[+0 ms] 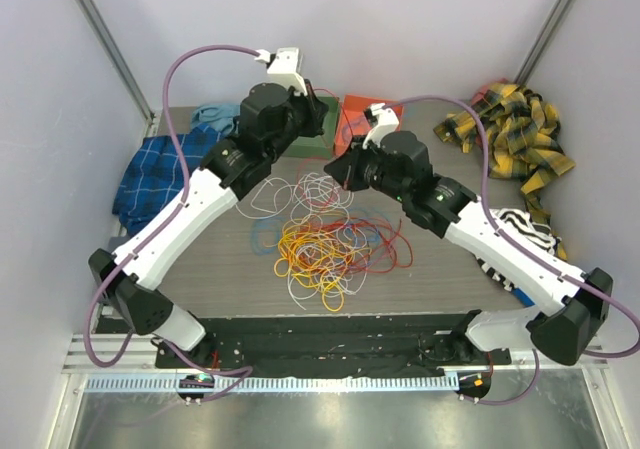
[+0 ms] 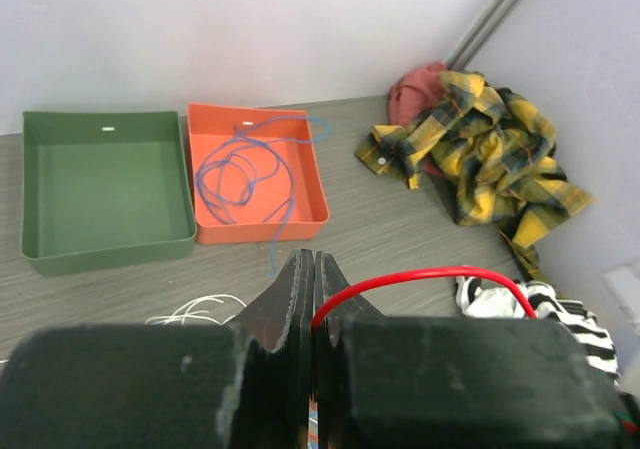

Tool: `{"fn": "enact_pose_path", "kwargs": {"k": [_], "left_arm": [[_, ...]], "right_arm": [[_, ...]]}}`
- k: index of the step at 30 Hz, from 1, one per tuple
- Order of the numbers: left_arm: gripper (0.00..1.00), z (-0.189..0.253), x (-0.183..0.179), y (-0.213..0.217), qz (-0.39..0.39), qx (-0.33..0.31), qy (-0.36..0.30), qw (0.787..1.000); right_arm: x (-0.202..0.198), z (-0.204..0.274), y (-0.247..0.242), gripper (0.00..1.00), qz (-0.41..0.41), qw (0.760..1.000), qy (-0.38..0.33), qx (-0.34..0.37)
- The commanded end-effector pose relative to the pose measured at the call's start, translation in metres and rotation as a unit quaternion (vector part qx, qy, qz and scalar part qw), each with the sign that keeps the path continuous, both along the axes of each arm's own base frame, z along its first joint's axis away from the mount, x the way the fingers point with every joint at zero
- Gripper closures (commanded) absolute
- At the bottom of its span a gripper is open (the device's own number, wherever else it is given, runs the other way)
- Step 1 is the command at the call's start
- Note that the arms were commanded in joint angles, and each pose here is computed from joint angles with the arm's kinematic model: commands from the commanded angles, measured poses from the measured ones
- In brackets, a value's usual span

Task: Untangle the cables

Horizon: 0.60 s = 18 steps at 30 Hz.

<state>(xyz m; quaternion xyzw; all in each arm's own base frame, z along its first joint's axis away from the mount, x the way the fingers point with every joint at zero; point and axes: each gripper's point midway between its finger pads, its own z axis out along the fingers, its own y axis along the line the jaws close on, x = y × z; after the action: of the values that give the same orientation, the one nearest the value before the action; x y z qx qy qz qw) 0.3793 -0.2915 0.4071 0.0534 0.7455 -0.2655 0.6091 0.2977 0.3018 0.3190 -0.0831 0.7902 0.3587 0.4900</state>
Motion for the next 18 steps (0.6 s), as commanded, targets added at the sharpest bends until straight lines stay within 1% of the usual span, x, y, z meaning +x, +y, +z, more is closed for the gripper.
{"fn": "enact_pose_path", "kwargs": {"k": [1, 3, 4, 5, 6, 7, 8, 9, 10, 11, 12, 13, 15, 16, 18], "left_arm": [[1.00, 0.018, 0.020, 0.016, 0.033, -0.008, -0.008, 0.999], [1.00, 0.010, 0.020, 0.017, 0.025, -0.005, 0.004, 1.000], [0.96, 0.008, 0.019, 0.019, 0.021, -0.006, 0.003, 1.000], [0.90, 0.011, 0.013, 0.021, 0.014, -0.011, -0.002, 1.000], [0.83, -0.008, 0.006, 0.015, -0.012, -0.008, 0.013, 1.000], [0.72, -0.007, 0.004, 0.013, -0.025, -0.021, 0.001, 0.999], [0.68, -0.001, -0.007, 0.016, -0.037, -0.034, -0.009, 0.999], [0.62, -0.032, -0.014, 0.010, -0.060, -0.030, 0.016, 0.998], [0.51, -0.036, -0.018, 0.010, -0.065, -0.038, 0.014, 0.997], [0.46, -0.024, -0.027, 0.011, -0.079, -0.058, -0.005, 0.995], [0.41, -0.050, -0.032, 0.010, -0.085, -0.057, 0.017, 0.995], [0.33, -0.054, -0.038, 0.007, -0.099, -0.063, 0.019, 0.993], [0.29, -0.051, -0.047, 0.005, -0.119, -0.082, 0.009, 0.990], [0.27, -0.065, -0.053, 0.002, -0.133, -0.087, 0.026, 0.987], [0.24, -0.061, -0.060, 0.000, -0.147, -0.102, 0.019, 0.984]], "right_arm": [[0.031, 0.046, -0.001, 0.99, -0.043, 0.998, -0.051, 0.005], [0.035, 0.048, 0.010, 0.99, -0.028, 0.998, -0.046, 0.009], [0.035, 0.049, 0.012, 0.99, -0.025, 0.998, -0.048, 0.013], [0.035, 0.048, 0.013, 0.99, -0.022, 0.998, -0.048, 0.016], [0.036, 0.040, 0.013, 0.99, -0.024, 0.999, -0.042, 0.013], [0.037, 0.039, 0.013, 0.99, -0.026, 0.999, -0.043, 0.013], [0.037, 0.037, 0.014, 0.99, -0.027, 0.999, -0.040, 0.012], [0.038, 0.035, 0.013, 0.99, -0.030, 0.999, -0.038, 0.012], [0.037, 0.037, 0.013, 0.99, -0.028, 0.999, -0.038, 0.016], [0.036, 0.038, 0.013, 0.99, -0.029, 0.999, -0.038, 0.017], [0.036, 0.041, 0.012, 0.99, -0.030, 0.999, -0.041, 0.019], [0.035, 0.043, 0.011, 0.99, -0.030, 0.998, -0.042, 0.020], [0.034, 0.051, 0.010, 0.99, -0.032, 0.998, -0.046, 0.022], [0.033, 0.049, 0.009, 0.99, -0.031, 0.998, -0.044, 0.018], [0.031, 0.056, 0.007, 0.99, -0.031, 0.998, -0.047, 0.022]]}}
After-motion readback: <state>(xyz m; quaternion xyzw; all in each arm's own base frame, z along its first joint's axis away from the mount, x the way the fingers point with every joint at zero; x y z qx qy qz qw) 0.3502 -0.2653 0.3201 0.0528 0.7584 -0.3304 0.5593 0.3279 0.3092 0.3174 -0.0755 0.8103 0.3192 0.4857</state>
